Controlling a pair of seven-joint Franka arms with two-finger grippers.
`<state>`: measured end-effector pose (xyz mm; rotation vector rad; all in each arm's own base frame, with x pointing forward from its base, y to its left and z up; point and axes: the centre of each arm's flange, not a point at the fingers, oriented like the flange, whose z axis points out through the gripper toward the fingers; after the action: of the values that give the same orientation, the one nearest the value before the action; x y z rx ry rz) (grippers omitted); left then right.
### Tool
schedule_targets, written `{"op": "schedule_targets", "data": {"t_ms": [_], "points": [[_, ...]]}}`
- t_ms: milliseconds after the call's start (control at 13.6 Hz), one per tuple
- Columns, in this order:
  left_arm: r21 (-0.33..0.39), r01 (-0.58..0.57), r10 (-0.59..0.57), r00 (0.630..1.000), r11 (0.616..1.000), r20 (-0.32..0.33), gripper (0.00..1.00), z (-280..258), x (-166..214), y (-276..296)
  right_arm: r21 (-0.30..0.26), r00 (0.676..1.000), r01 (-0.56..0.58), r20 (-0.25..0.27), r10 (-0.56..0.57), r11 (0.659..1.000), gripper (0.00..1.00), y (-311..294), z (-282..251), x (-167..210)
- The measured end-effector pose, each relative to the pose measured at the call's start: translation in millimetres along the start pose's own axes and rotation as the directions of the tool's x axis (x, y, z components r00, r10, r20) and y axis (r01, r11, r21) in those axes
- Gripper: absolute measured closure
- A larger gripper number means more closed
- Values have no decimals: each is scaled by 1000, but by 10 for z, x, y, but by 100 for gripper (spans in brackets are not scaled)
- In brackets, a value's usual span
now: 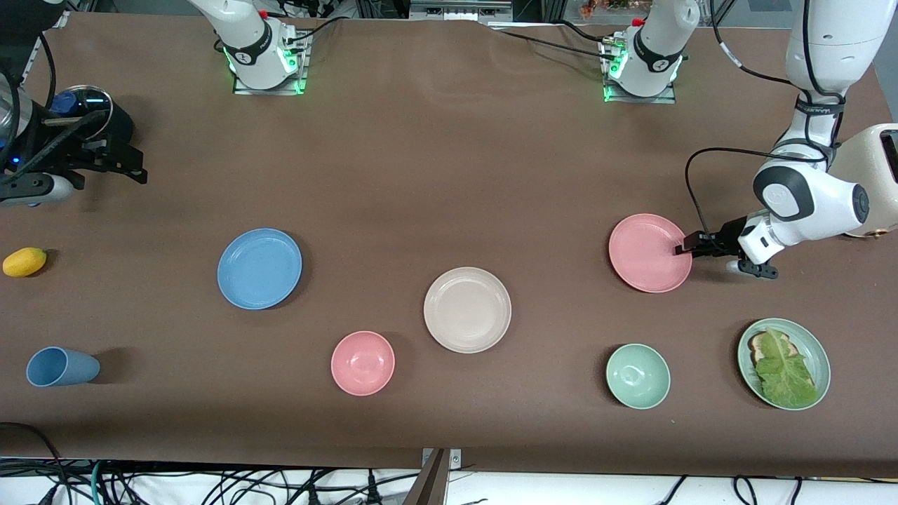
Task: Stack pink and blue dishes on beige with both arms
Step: 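Grasp the pink plate rim with the left gripper and lift it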
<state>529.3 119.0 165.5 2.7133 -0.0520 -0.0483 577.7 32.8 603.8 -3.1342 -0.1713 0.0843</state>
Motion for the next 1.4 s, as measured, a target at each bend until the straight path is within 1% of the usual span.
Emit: {"op": "schedule_targets", "data": {"t_ms": [73,147,220,294,661,882,1102,1396], "points": [[-1,1,-1,1000,1000,-2,58,1,2,3,0,1000,0,0,0,1000,0,0,3,2],[-3,6,-6,1000,1000,-6,70,0,2,1,0,1000,0,1,0,1000,0,0,5,3],[-6,11,-11,1000,1000,-10,81,0,0,-2,0,1000,0,1,0,1000,0,1,7,4],[-7,13,-13,1000,1000,-11,95,-2,-1,-4,0,1000,0,1,0,1000,0,1,8,5],[-8,12,-12,1000,1000,-15,95,-21,4,6,-1,1000,-4,2,4,1000,0,27,10,5],[-29,32,-32,999,999,-14,95,-90,48,86,0,1000,-11,3,11,1000,0,66,22,8],[-44,57,-58,998,997,-28,95,-204,211,375,0,1000,-14,7,14,1000,0,84,47,22],[-44,78,-80,996,996,-32,95,-213,427,802,1,1000,-22,7,22,1000,0,128,50,21]]}}
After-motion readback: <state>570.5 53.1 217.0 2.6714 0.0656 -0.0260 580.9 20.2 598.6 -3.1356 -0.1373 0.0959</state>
